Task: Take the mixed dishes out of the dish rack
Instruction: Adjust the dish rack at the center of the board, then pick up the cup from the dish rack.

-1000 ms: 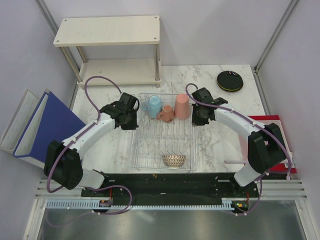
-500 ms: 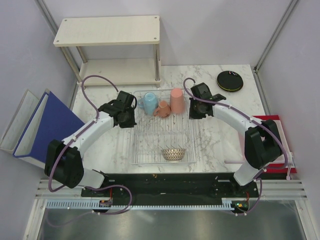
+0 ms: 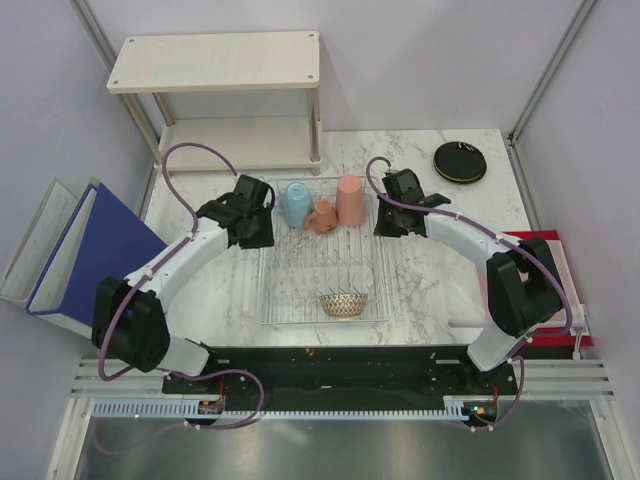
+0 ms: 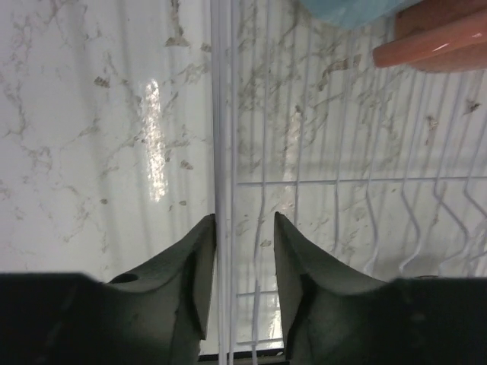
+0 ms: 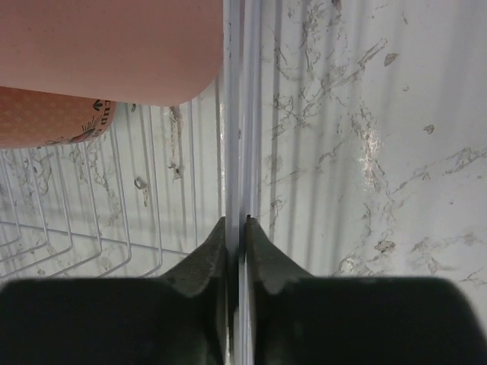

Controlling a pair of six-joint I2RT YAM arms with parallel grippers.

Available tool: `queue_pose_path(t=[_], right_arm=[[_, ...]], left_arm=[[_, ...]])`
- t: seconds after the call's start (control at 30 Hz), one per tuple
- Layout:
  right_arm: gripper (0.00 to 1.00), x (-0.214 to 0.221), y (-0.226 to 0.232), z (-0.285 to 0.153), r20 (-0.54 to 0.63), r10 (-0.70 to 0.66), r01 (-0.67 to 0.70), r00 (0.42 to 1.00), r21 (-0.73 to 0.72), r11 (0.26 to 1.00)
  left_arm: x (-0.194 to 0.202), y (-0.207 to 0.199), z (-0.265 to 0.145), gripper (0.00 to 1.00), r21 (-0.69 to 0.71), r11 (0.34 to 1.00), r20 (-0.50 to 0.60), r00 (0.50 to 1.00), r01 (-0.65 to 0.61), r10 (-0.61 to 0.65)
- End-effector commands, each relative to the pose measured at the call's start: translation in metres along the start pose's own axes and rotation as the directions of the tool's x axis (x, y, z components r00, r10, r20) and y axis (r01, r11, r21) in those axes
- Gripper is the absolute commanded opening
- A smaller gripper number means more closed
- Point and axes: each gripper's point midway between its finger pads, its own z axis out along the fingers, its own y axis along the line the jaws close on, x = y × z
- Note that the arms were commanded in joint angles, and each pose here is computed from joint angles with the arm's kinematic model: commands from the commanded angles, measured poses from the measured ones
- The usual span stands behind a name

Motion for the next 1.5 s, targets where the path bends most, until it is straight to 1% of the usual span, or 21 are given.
queue_pose_path(t=[0.0, 0.03, 0.07, 0.1, 0.13, 0.17, 0.3, 0.57, 0.63, 0.73, 0.8, 0.9, 0.93, 0.97, 1.0, 1.07, 1.23, 1.3, 1.37, 1.4, 1.47], right_arm=[[0.28, -0.034, 0.046, -0.016, 0.131, 0.039, -0.013, 0.991, -0.194, 0.981], [0.32, -0.034, 0.045, -0.017, 0.135, 0.036, -0.01, 0.99, -0.191, 0.982], [0.38, -0.032, 0.043, -0.019, 0.135, 0.032, -0.007, 0.99, -0.181, 0.983], [0.41, -0.033, 0.041, -0.019, 0.138, 0.025, -0.001, 0.99, -0.174, 0.985], [0.43, -0.032, 0.039, -0.021, 0.14, 0.022, 0.001, 0.99, -0.166, 0.986], [0.46, -0.032, 0.036, -0.023, 0.144, 0.018, 0.004, 0.989, -0.151, 0.988], [0.51, -0.028, 0.027, -0.03, 0.144, -0.011, 0.027, 0.99, -0.115, 0.993], [0.59, -0.021, -0.029, -0.05, 0.187, -0.097, 0.074, 0.977, 0.129, 0.989], [0.64, -0.018, -0.051, -0.054, 0.198, -0.108, 0.064, 0.974, 0.215, 0.975], [0.64, -0.015, -0.071, -0.065, 0.226, -0.073, 0.016, 0.971, 0.245, 0.969], [0.65, -0.016, -0.076, -0.073, 0.262, -0.045, -0.021, 0.964, 0.244, 0.969], [0.67, -0.026, -0.073, -0.096, 0.359, -0.015, -0.062, 0.933, 0.203, 0.977], [0.72, -0.03, -0.071, -0.107, 0.408, 0.003, -0.079, 0.913, 0.17, 0.982], [0.8, -0.03, -0.068, -0.112, 0.427, 0.02, -0.088, 0.904, 0.14, 0.986], [0.97, -0.031, -0.065, -0.116, 0.443, 0.044, -0.105, 0.895, 0.113, 0.988], [0.98, -0.028, -0.059, -0.12, 0.442, 0.052, -0.093, 0.896, 0.07, 0.993], [0.98, -0.017, -0.058, -0.105, 0.372, 0.018, -0.054, 0.928, 0.086, 0.995], [0.98, -0.017, -0.056, -0.106, 0.367, 0.018, -0.048, 0.93, 0.072, 0.996], [0.98, -0.02, -0.056, -0.113, 0.396, 0.026, -0.057, 0.918, 0.067, 0.996], [0.98, -0.029, -0.053, -0.123, 0.446, 0.037, -0.061, 0.894, 0.04, 0.997], [0.98, -0.03, -0.05, -0.127, 0.478, 0.066, -0.077, 0.876, 0.003, 0.997]], left_arm=[[-0.051, -0.026, -0.029, 0.51, 0.099, 0.995, 0.168, 0.986, -0.004, -0.013], [-0.051, -0.025, -0.03, 0.62, 0.095, 0.995, 0.17, 0.985, -0.003, -0.013], [-0.053, -0.024, -0.031, 0.67, 0.091, 0.996, 0.175, 0.984, -0.002, -0.014], [-0.054, -0.024, -0.034, 0.7, 0.092, 0.996, 0.185, 0.983, -0.001, -0.016], [-0.054, -0.023, -0.037, 0.76, 0.089, 0.996, 0.188, 0.982, 0.002, -0.018], [-0.056, -0.022, -0.039, 0.77, 0.087, 0.996, 0.196, 0.98, 0.003, -0.02], [-0.06, -0.019, -0.048, 0.86, 0.08, 0.997, 0.219, 0.976, 0.006, -0.023], [-0.073, -0.018, -0.073, 0.86, 0.096, 0.995, 0.283, 0.959, 0.002, -0.029], [-0.075, -0.023, -0.08, 0.86, 0.124, 0.992, 0.291, 0.956, -0.011, -0.026], [-0.079, -0.029, -0.09, 0.84, 0.161, 0.987, 0.31, 0.95, -0.015, -0.037], [-0.081, -0.032, -0.098, 0.83, 0.187, 0.982, 0.323, 0.945, -0.021, -0.041], [-0.077, -0.044, -0.106, 0.81, 0.26, 0.964, 0.319, 0.947, -0.047, -0.039], [-0.074, -0.055, -0.11, 0.81, 0.322, 0.944, 0.31, 0.95, -0.075, -0.03], [-0.07, -0.061, -0.11, 0.79, 0.353, 0.931, 0.299, 0.954, -0.088, -0.023], [-0.068, -0.065, -0.114, 0.78, 0.379, 0.92, 0.302, 0.953, -0.101, -0.02], [-0.063, -0.07, -0.112, 0.77, 0.405, 0.908, 0.298, 0.954, -0.112, -0.015], [-0.063, -0.063, -0.11, 0.77, 0.378, 0.92, 0.317, 0.948, -0.104, -0.024], [-0.064, -0.063, -0.113, 0.77, 0.38, 0.918, 0.329, 0.944, -0.112, -0.021], [-0.066, -0.062, -0.116, 0.77, 0.377, 0.918, 0.348, 0.937, -0.122, -0.018], [-0.068, -0.061, -0.117, 0.77, 0.375, 0.918, 0.355, 0.935, -0.125, -0.018], [-0.071, -0.063, -0.115, 0.77, 0.375, 0.917, 0.367, 0.93, -0.134, -0.014]])
